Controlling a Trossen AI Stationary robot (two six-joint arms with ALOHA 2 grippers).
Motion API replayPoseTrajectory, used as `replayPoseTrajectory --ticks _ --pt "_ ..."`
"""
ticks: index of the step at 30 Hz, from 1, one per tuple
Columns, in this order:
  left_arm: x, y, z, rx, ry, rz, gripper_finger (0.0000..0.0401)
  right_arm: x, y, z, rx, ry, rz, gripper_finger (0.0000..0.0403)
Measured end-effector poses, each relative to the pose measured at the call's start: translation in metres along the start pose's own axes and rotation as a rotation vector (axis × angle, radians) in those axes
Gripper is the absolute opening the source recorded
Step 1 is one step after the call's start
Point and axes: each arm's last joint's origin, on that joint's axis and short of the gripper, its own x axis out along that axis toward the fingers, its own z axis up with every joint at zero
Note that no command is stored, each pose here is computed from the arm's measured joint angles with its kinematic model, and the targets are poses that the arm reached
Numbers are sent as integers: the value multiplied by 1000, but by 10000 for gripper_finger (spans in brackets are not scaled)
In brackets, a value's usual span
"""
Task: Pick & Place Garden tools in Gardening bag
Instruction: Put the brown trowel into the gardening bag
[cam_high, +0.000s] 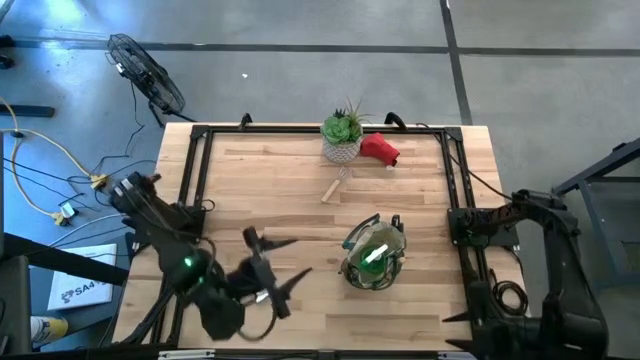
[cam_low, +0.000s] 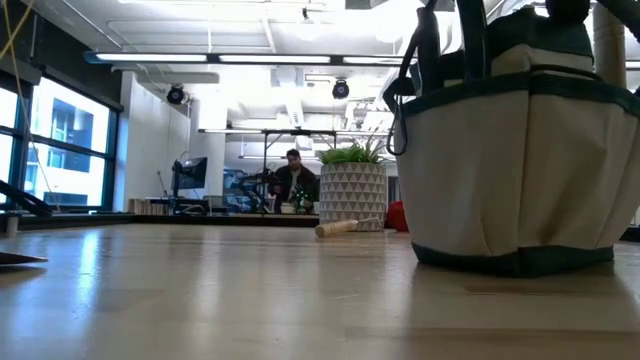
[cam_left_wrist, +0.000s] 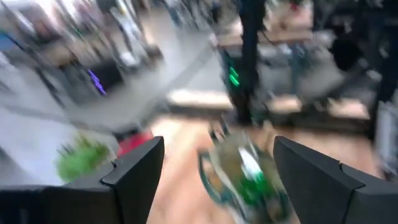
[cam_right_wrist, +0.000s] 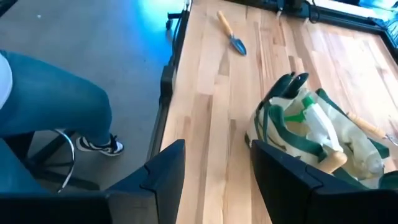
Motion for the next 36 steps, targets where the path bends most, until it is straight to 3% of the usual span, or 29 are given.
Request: replayPoseTrajectory --ticks 3,5,12,19,23,27,30,33,36 --pt "7 30 -8 -64 188 -74 297 2 1 0 -9 1 -4 176" --pt "15 49 -15 -61 300 -35 297 5 -1 3 -52 -16 -26 176" --pt "64 105 -18 92 465 145 297 32 -17 25 -234 -117 -213 176" --pt "126 167 -25 333 672 206 297 75 -49 51 -156 16 -297 176" --pt "149 207 -29 318 754 249 297 102 -65 66 9 158 -194 176" --pt "156 234 -35 291 835 299 297 120 -67 83 212 258 89 176" --pt "161 245 -43 236 895 244 297 122 -59 93 326 229 238 176" --pt "165 249 -55 200 957 176 297 118 -49 92 366 220 269 176" --pt "170 251 -67 213 992 99 297 115 -36 82 437 222 204 176"
